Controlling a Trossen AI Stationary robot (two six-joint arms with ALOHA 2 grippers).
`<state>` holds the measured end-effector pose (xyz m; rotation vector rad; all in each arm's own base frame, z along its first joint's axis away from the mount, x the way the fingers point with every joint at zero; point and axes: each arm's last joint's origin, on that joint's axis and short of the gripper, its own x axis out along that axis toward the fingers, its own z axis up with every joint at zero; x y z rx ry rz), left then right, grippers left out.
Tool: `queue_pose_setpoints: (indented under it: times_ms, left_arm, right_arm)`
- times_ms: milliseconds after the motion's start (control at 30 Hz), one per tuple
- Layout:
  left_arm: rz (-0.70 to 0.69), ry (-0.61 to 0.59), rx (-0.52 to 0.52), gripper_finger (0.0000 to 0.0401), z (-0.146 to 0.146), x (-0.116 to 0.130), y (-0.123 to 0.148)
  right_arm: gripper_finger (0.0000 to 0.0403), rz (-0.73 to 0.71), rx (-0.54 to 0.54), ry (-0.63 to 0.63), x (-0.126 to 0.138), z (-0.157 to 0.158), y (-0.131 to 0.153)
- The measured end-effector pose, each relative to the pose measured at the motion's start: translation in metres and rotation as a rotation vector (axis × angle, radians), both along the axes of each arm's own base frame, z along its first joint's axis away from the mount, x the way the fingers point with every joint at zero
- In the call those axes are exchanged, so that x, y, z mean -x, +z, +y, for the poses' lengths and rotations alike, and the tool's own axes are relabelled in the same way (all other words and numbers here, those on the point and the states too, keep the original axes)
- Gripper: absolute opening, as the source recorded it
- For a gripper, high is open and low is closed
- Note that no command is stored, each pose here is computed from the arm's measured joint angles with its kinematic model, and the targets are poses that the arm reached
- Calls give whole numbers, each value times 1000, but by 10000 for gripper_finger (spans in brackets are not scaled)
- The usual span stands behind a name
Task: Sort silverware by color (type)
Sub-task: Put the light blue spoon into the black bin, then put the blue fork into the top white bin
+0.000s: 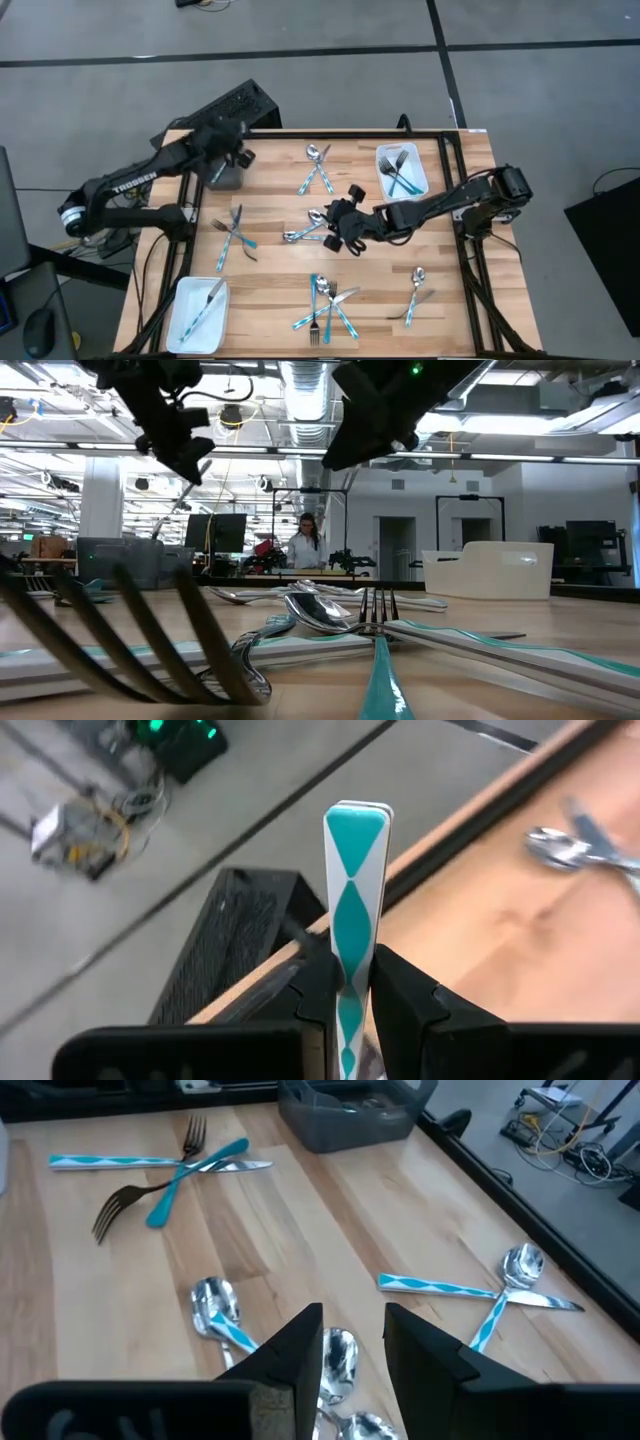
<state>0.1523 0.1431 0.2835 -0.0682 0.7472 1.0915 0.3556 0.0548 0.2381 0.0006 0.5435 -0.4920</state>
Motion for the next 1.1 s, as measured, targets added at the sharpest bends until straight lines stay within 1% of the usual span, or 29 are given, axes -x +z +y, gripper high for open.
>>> queue_pose_setpoints:
  times_ms: [100, 233, 300, 467, 600, 700, 800, 933, 1100]
  left_arm:
    - [-21, 75, 39, 31, 13, 15, -2]
    - [-38, 113, 173, 31, 24, 28, -12]
    - [-13, 130, 247, 31, 27, 33, -20]
    - [78, 152, 362, 31, 37, 33, -39]
    - [126, 118, 419, 32, 45, 29, -52]
    - [142, 113, 440, 36, 52, 26, -60]
    - [161, 110, 450, 55, 57, 23, -67]
    - [177, 100, 442, 99, 59, 22, -70]
    - [173, 102, 401, 157, 58, 23, -63]
  right_arm:
    - [134, 1, 1, -1, 0, 0, 0]
    - [134, 1, 1, -2, 0, 0, 0]
    - [134, 1, 1, -7, 0, -2, 0]
    - [134, 3, 0, -8, 0, -2, 0]
    - [134, -3, -11, -13, 0, -2, 0]
    - [134, -8, -24, -23, 0, -2, -1]
    - [134, -9, -26, -25, 0, -2, -1]
    - [134, -22, -61, -45, 1, -2, -1]
    - [134, -16, -62, -46, 1, -2, -2]
